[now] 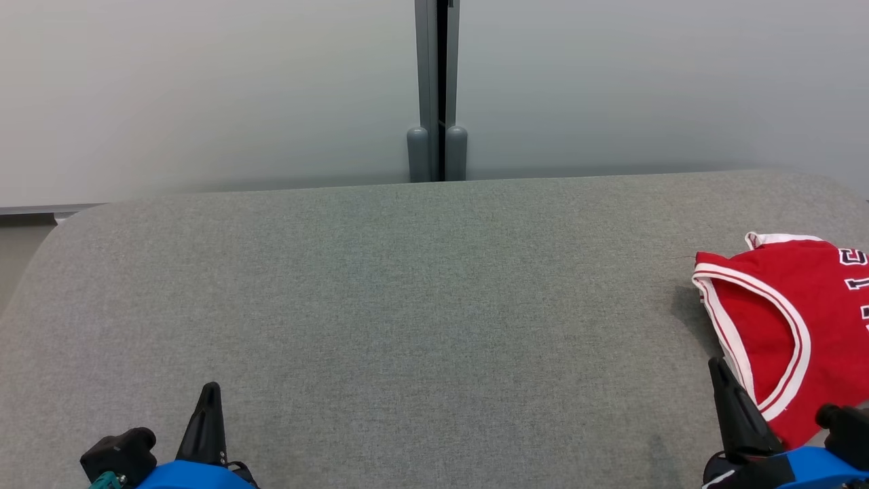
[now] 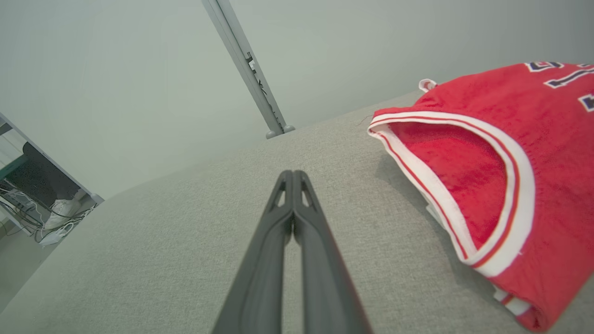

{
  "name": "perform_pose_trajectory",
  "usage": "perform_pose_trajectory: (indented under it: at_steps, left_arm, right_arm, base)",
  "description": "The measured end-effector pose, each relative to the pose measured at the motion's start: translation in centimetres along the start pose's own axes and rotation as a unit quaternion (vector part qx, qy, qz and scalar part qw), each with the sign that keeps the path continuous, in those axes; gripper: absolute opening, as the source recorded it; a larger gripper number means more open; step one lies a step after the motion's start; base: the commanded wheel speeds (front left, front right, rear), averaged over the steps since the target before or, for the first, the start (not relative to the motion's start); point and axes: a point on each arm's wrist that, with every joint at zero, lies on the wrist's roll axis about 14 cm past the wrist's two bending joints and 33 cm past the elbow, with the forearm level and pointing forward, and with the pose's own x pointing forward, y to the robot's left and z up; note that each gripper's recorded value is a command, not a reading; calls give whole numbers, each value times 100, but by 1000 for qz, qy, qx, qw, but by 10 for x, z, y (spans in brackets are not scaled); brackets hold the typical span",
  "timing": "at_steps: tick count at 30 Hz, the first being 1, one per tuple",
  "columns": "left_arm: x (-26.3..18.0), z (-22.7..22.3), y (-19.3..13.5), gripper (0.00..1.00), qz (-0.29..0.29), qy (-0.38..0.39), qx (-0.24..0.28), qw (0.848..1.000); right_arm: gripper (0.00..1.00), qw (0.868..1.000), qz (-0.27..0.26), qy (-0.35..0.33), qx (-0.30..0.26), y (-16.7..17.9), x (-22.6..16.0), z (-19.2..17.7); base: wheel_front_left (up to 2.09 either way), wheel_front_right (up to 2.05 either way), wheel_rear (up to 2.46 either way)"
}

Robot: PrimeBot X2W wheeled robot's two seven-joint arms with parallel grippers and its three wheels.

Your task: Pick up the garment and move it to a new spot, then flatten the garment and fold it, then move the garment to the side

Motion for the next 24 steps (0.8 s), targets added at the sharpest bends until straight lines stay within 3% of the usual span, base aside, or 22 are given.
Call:
perform_pose_trajectory:
  at_steps: [24]
  left_arm:
    - [12,14,1,0,9,-2,-192,981]
  right_arm:
    - [0,983,3,-10,184,-1,13,3]
  base:
    - [0,0,0]
